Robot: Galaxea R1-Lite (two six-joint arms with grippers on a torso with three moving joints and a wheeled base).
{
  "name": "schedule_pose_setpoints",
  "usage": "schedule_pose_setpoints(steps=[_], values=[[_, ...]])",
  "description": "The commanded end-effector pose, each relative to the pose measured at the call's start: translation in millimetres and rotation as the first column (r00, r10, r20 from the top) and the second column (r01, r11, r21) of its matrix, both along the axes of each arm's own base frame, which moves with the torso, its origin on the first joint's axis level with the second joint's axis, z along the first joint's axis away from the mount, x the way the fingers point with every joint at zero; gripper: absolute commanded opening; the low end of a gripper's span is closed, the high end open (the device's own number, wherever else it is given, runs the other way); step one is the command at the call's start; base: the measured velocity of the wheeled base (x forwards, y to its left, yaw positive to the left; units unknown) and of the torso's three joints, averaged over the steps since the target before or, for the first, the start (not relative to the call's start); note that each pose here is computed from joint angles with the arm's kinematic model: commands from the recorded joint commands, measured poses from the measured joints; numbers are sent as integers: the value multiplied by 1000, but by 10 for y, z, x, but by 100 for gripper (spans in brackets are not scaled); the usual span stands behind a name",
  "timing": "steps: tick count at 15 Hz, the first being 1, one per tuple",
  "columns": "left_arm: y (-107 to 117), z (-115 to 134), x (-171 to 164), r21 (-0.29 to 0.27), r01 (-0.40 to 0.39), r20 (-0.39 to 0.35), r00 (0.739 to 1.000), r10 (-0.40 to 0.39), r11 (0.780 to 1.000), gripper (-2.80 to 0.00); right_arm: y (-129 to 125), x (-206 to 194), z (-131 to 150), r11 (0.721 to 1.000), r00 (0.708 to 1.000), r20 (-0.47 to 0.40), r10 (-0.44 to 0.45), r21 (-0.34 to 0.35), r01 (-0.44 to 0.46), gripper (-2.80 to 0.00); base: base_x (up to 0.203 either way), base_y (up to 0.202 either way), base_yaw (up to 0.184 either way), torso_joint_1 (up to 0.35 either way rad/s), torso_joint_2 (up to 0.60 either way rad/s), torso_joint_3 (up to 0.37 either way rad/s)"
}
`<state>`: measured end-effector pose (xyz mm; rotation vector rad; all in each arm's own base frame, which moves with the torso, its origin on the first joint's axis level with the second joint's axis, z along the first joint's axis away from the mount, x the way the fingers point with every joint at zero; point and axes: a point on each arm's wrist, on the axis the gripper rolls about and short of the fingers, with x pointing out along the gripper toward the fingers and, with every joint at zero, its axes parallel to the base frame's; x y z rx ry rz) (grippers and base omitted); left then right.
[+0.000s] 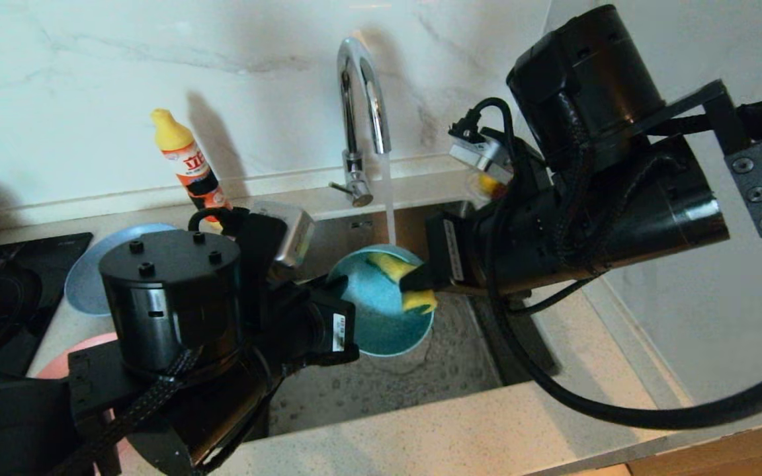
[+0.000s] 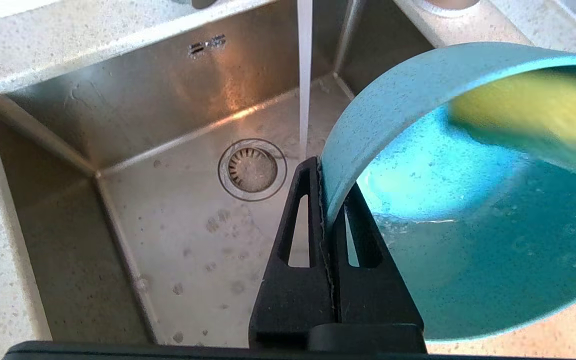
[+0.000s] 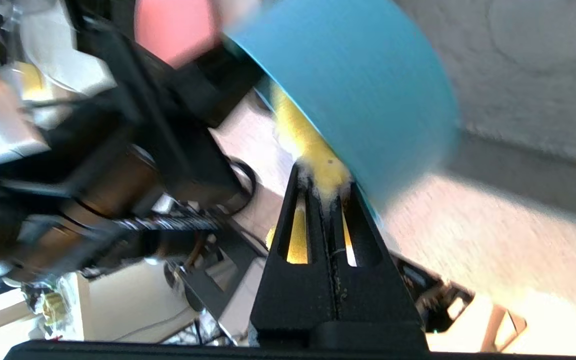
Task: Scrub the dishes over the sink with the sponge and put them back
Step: Wipe the bowl
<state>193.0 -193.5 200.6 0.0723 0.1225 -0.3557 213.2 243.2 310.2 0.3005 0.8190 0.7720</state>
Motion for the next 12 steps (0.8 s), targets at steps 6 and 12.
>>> schedule_pose_setpoints(steps=[6, 12], values=[[10, 95, 16, -28, -13, 27, 1000, 14, 1000, -280, -122, -6, -5, 999, 999, -33, -23, -30, 22, -280, 0, 0, 0, 0, 0, 0], [-38, 127, 73, -42, -15, 41, 999, 17, 999, -280, 215, -16, -189, 997, 997, -65, 45, -65, -49, -280, 0, 0, 0, 0, 0, 0]])
